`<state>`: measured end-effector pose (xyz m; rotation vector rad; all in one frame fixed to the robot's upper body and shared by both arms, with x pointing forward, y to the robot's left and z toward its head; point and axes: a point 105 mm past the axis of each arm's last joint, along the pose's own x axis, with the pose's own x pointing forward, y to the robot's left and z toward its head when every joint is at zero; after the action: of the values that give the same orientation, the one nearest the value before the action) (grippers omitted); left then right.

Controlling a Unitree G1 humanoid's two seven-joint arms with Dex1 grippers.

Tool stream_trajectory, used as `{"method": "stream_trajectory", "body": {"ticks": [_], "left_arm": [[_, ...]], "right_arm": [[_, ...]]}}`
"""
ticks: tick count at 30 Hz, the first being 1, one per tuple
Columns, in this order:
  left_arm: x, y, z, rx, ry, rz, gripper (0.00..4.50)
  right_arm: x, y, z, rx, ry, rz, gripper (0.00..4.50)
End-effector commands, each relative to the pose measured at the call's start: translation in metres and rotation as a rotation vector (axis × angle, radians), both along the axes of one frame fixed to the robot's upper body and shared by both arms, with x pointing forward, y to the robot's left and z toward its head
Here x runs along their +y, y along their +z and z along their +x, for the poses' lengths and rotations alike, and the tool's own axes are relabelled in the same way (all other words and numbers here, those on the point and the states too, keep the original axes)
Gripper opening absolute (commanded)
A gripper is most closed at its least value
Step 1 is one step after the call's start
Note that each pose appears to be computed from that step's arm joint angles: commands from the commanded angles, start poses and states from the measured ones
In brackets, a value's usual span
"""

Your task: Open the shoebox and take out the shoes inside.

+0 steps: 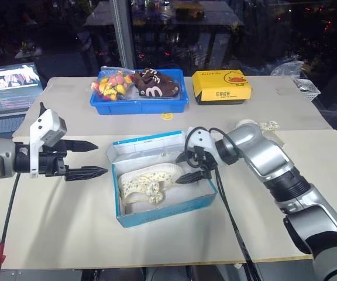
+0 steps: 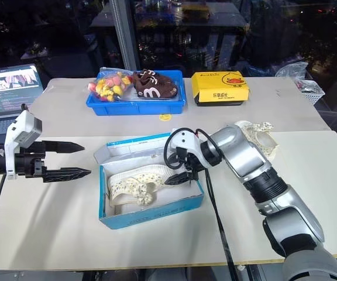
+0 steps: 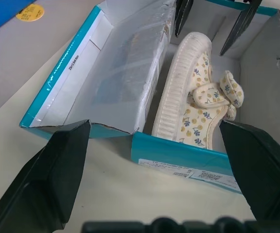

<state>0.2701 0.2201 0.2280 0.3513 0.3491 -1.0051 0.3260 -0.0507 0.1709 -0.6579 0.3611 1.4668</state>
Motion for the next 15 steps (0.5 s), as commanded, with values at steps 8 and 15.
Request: {"method": "stream_trajectory", "body": {"ticks": [8, 15], "left_arm": [[0.000, 0.013, 0.000, -0.061, -0.011, 0.007, 4.50], [-0.001, 0.012, 0.000, -0.060, -0.012, 0.007, 4.50]], "right_arm": [[0.007, 0.016, -0.003, -0.021, -0.001, 0.063, 0.70], [0.011, 0.070, -0.011, 0.053, 0.022, 0.331, 0.58]]}}
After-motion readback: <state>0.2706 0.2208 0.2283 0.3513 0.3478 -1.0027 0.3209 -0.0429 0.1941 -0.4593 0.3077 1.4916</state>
